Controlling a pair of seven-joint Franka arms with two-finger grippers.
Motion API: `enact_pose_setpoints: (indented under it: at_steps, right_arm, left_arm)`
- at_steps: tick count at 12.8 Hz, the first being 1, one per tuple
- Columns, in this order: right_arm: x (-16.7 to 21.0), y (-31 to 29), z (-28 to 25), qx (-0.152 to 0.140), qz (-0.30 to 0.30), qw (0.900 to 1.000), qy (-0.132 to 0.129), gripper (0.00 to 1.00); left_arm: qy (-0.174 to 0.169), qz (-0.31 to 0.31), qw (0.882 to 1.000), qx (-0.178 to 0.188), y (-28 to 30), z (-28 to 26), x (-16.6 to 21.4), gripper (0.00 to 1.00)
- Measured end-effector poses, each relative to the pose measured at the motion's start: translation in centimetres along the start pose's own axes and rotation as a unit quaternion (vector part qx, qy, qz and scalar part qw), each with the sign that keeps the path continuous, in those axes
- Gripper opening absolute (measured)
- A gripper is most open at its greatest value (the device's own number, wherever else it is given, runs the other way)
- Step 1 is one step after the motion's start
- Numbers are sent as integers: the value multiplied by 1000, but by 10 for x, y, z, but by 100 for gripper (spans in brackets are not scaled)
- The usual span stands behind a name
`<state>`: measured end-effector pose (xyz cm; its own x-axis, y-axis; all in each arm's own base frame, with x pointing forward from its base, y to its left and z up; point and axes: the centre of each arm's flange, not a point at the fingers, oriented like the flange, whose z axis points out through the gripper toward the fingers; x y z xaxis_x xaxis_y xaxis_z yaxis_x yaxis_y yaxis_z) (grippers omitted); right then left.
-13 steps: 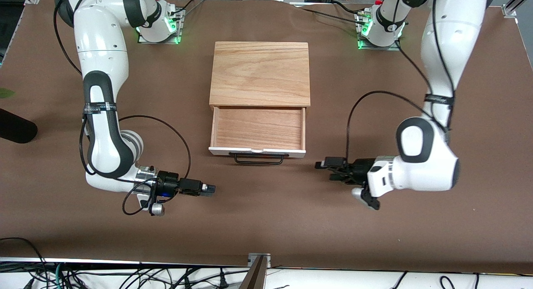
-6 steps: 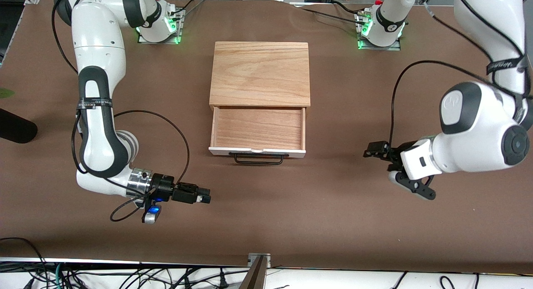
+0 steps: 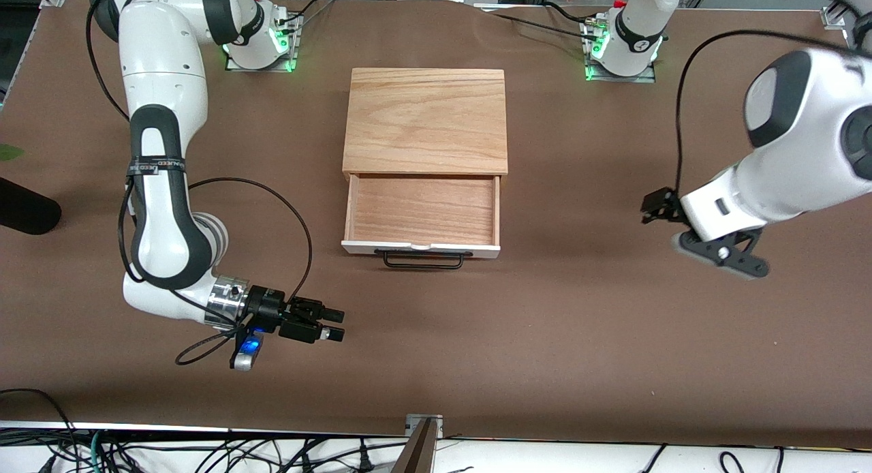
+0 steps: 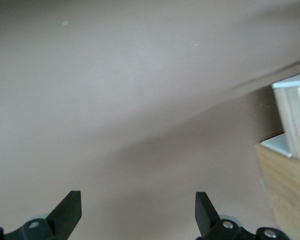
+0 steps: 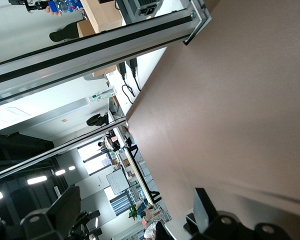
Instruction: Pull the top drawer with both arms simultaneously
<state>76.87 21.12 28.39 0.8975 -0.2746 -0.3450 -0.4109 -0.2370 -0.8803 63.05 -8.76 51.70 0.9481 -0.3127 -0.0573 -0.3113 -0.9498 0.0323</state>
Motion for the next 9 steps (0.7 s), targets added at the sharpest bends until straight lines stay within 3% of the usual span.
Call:
enact_pose_setpoints:
  at_steps: [2,6,9]
  right_arm:
    - [-3,-14,-14,-35,-27,999,7,100]
    - [-19,-42,-75,-158,-80,984,29,100]
    - [-44,-39,-127,-300,-120,946,38,100]
  left_arm:
    - [22,-27,999,26,-2,-18,-28,100]
    - [45,-46,997,37,4,-33,-81,100]
    - [46,-53,997,38,3,-39,-89,100]
